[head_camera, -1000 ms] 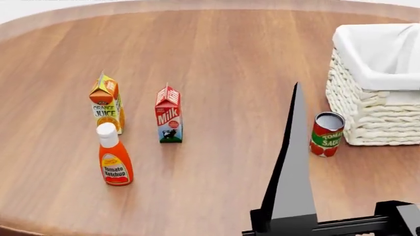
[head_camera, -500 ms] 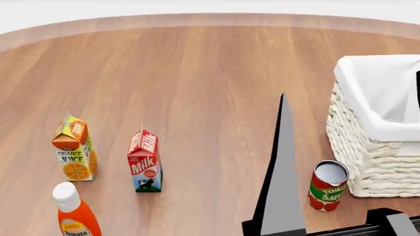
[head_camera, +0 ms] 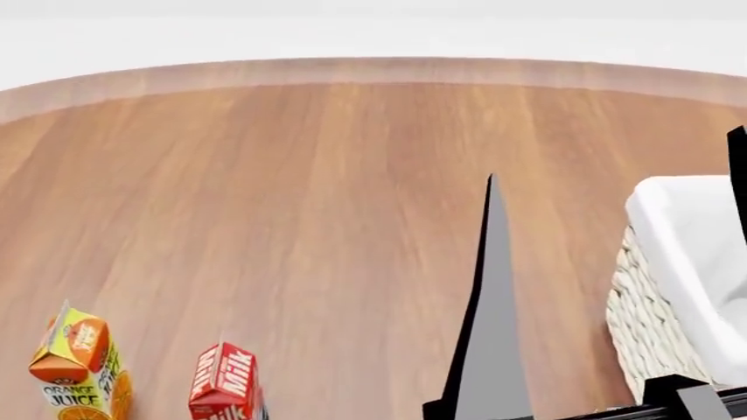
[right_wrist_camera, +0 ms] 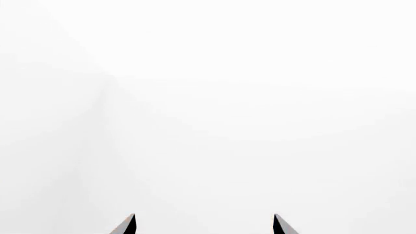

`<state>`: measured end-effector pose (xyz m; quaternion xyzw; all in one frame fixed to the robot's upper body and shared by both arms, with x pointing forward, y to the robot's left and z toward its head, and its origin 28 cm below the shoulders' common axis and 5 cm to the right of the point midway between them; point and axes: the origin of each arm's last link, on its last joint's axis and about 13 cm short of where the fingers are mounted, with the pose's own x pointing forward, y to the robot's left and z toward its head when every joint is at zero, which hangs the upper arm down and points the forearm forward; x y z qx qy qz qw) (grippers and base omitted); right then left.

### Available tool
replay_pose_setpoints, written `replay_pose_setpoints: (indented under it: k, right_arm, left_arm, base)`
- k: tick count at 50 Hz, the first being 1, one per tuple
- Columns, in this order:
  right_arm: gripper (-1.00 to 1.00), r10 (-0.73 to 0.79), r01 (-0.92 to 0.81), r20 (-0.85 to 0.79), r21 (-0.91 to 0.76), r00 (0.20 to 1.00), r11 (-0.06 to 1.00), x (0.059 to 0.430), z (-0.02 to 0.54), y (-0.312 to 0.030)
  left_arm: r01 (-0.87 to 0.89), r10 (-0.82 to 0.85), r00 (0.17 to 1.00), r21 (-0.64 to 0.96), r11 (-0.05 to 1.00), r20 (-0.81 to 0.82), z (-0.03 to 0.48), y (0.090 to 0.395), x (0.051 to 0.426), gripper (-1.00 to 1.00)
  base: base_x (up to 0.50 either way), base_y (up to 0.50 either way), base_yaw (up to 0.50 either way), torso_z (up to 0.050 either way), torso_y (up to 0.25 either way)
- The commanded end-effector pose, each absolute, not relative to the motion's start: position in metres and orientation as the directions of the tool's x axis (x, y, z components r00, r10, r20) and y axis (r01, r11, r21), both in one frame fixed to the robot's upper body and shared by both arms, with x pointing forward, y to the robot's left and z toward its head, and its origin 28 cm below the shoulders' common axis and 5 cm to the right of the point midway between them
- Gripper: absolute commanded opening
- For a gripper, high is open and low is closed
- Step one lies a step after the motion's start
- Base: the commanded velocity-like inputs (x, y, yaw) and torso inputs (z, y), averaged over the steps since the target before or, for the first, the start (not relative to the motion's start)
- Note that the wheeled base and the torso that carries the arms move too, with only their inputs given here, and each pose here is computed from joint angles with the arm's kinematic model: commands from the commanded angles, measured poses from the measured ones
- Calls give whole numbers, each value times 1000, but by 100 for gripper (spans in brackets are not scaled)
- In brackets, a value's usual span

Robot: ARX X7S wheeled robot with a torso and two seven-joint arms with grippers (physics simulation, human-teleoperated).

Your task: Pick the milk and place it in the basket.

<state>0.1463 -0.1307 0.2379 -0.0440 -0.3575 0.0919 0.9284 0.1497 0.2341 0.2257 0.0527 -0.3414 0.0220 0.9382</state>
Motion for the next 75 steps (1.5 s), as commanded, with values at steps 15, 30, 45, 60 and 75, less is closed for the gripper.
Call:
replay_pose_setpoints:
  k: [15, 30, 45, 60, 75]
  right_arm:
    - [100, 176, -123, 674, -126, 717, 984, 153, 237, -134]
    - [100, 158, -95, 668, -130, 727, 987, 160, 240, -135]
    - [100, 301, -231, 497, -198, 814, 953, 180, 247, -145]
    - [100, 473, -393, 291, -294, 832, 871, 191, 237, -152]
    - [100, 671, -602, 137, -340, 729, 723, 192, 212, -145]
  left_arm:
    - [-122, 55, 730, 50, 991, 682, 227, 238, 159, 100]
    - [-126, 57, 731, 52, 991, 680, 227, 239, 158, 100]
    - [-129, 60, 735, 53, 990, 675, 226, 240, 158, 100]
    - [-130, 63, 736, 49, 990, 674, 225, 240, 159, 100]
    - [-131, 63, 736, 51, 990, 674, 225, 240, 160, 100]
  base:
    - [500, 0, 0, 0, 1]
    - [89, 0, 0, 0, 1]
    - [0, 0, 0, 0, 0]
    - [0, 0, 0, 0, 0]
    - [0, 0, 0, 0, 0]
